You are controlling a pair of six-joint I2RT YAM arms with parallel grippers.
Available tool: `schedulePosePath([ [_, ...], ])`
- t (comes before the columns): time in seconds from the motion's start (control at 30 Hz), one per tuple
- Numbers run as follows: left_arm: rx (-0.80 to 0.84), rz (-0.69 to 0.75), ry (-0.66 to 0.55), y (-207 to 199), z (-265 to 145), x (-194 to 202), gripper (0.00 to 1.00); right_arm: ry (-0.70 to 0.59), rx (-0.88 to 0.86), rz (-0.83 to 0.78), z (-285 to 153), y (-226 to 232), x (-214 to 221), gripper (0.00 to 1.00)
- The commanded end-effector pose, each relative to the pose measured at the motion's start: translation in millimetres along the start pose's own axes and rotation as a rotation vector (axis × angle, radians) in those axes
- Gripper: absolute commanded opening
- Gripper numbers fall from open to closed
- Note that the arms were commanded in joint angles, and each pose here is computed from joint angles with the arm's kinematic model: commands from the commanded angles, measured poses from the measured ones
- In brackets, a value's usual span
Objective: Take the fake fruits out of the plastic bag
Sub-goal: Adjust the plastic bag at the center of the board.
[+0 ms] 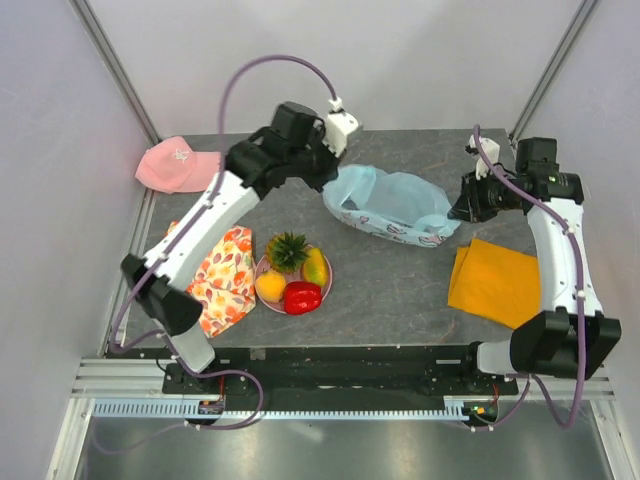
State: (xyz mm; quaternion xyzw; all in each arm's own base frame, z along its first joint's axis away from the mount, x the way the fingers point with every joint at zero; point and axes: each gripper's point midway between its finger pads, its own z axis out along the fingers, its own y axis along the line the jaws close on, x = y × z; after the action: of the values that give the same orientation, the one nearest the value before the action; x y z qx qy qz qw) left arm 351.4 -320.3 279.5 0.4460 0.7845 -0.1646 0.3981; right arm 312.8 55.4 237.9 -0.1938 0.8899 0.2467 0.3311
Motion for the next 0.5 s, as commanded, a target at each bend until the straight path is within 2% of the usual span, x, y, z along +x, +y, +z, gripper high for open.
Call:
schedulePosePath([
  [0.0,0.057,-0.094,-0.231,-25.2,-75.0,-46.9,0.02,0.009,0.044,-0.222,-23.7,11.7,25.9,0.27],
  [0.03,0.082,-0.15,-0.225,-32.9,-77.5,-42.2,0.02,0.048,0.063,-0.234,-24.8,12.6,48.1,0.27],
  [0.13,0.118,-0.199,-0.206,-45.2,-79.7,-22.4,0.02,0.149,0.058,-0.289,-30.4,19.6,92.5,0.33],
  [0.17,0.12,-0.229,-0.197,-47.0,-78.9,-18.8,0.02,0.171,0.065,-0.303,-33.2,19.7,99.1,0.38],
  [0.2,0.125,-0.237,-0.173,-48.6,-74.1,-10.8,0.02,0.163,0.068,-0.349,-38.6,21.8,95.9,0.52],
  [0.23,0.128,-0.246,-0.167,-49.5,-73.1,-8.9,0.02,0.158,0.068,-0.358,-43.3,25.2,92.9,0.59],
  [0.3,0.153,-0.254,-0.158,-53.7,-69.7,-7.2,0.02,0.059,0.056,-0.409,-54.8,36.6,58.9,0.72],
  [0.4,0.172,-0.268,-0.142,-56.2,-60.9,-5.1,0.01,-0.104,-0.005,-0.401,-61.4,55.0,8.3,0.83],
  [0.47,0.166,-0.268,-0.142,-54.5,-57.2,-5.5,0.01,-0.184,-0.038,-0.338,-59.8,60.0,-18.4,0.84],
])
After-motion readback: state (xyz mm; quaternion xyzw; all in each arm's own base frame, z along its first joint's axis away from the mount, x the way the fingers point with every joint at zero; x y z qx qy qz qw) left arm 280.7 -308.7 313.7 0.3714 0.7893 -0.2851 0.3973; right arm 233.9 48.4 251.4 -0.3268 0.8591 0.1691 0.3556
